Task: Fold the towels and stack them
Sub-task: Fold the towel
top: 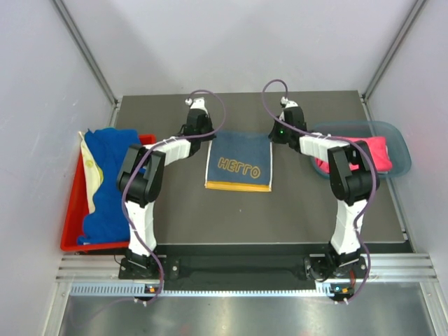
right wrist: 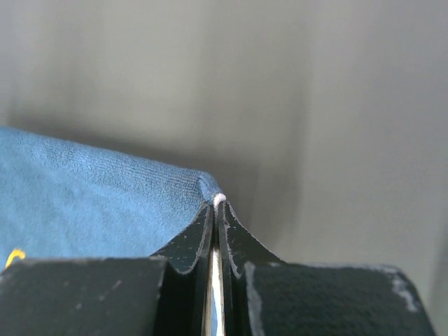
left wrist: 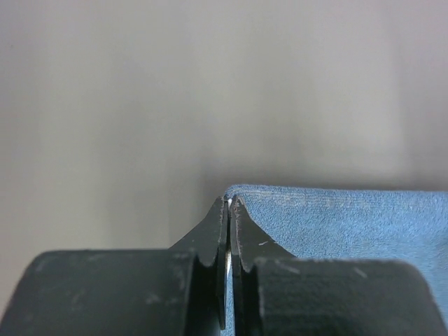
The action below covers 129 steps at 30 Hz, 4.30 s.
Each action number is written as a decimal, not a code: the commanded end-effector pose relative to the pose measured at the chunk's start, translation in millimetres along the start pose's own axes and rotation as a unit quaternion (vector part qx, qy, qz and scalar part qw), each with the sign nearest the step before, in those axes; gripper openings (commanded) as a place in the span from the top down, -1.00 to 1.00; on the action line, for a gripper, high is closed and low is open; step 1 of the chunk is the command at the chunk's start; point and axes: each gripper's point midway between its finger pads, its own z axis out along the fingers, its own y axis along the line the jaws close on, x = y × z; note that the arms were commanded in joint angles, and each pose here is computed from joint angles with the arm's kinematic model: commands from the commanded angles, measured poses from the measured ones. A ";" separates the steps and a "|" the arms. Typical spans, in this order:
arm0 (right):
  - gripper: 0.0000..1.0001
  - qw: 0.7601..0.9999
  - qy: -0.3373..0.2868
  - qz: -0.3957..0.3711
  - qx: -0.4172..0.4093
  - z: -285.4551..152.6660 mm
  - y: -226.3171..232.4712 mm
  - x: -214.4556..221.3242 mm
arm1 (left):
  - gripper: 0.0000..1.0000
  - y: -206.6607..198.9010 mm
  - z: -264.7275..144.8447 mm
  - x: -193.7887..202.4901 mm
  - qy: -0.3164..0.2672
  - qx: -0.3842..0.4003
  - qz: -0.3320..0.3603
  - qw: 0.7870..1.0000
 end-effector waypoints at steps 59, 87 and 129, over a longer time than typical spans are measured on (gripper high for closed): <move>1.00 0.996 0.011 0.078 -0.051 -123.9 32.4 104.7 | 1.00 9.6 -145.9 81.0 0.040 0.081 -0.061 0.994; 0.33 0.996 0.003 0.079 -0.040 -152.9 50.9 84.3 | 0.34 -19.5 -173.0 59.9 0.069 0.102 -0.051 0.991; 0.35 0.993 0.090 0.078 0.002 -142.2 31.6 143.5 | 0.31 -31.8 -164.5 61.9 0.096 0.069 -0.015 0.993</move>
